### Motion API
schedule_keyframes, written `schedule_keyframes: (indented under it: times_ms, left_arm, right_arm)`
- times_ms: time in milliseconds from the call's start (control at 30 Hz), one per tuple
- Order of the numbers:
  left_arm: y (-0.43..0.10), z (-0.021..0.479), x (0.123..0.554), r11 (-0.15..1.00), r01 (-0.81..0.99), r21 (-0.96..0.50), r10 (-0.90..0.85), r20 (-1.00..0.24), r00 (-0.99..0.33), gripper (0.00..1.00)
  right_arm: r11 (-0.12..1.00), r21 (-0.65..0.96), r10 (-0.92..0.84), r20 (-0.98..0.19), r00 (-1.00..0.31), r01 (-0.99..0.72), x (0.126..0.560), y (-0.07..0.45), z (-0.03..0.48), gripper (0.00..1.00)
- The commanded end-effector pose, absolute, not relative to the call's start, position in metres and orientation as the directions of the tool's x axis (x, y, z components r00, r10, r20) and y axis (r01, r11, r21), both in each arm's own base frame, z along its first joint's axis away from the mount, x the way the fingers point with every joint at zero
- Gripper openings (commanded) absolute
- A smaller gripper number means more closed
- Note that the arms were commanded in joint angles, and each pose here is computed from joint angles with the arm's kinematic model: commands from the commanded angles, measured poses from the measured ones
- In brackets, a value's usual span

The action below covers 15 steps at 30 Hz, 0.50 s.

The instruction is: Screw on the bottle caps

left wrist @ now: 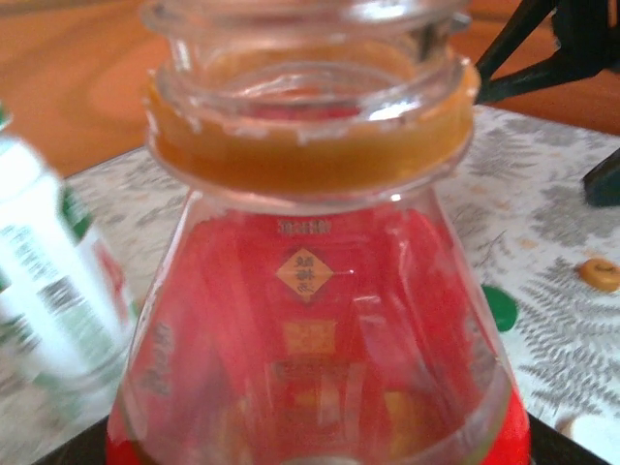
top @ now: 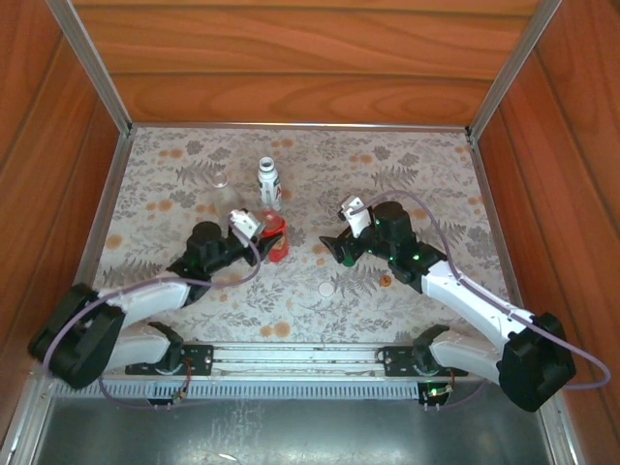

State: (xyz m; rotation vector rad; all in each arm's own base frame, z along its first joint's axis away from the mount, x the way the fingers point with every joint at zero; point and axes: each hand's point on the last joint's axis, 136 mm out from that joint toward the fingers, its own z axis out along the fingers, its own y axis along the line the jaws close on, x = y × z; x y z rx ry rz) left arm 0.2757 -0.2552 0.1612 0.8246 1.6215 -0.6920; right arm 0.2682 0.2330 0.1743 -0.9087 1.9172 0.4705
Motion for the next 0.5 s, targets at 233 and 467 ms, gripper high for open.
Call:
schedule_keyframes:
  times_ms: [233,467]
  left_arm:
    - [-0.315,0.164,0.262,0.253,0.967,0.014,0.132,-0.991,-0.021,0.54]
    - [-0.326,0.148,0.245,0.111,0.993,-0.041,0.144,-0.988,-0.057,0.56]
  right_arm:
    - [0.776,-0.086,-0.368,-0.866,-0.338,-0.625,0.268,0.195,0.172,1.0]
    - [0.783,-0.099,-0.378,-0.859,-0.344,-0.614,0.27,0.191,0.167,1.0]
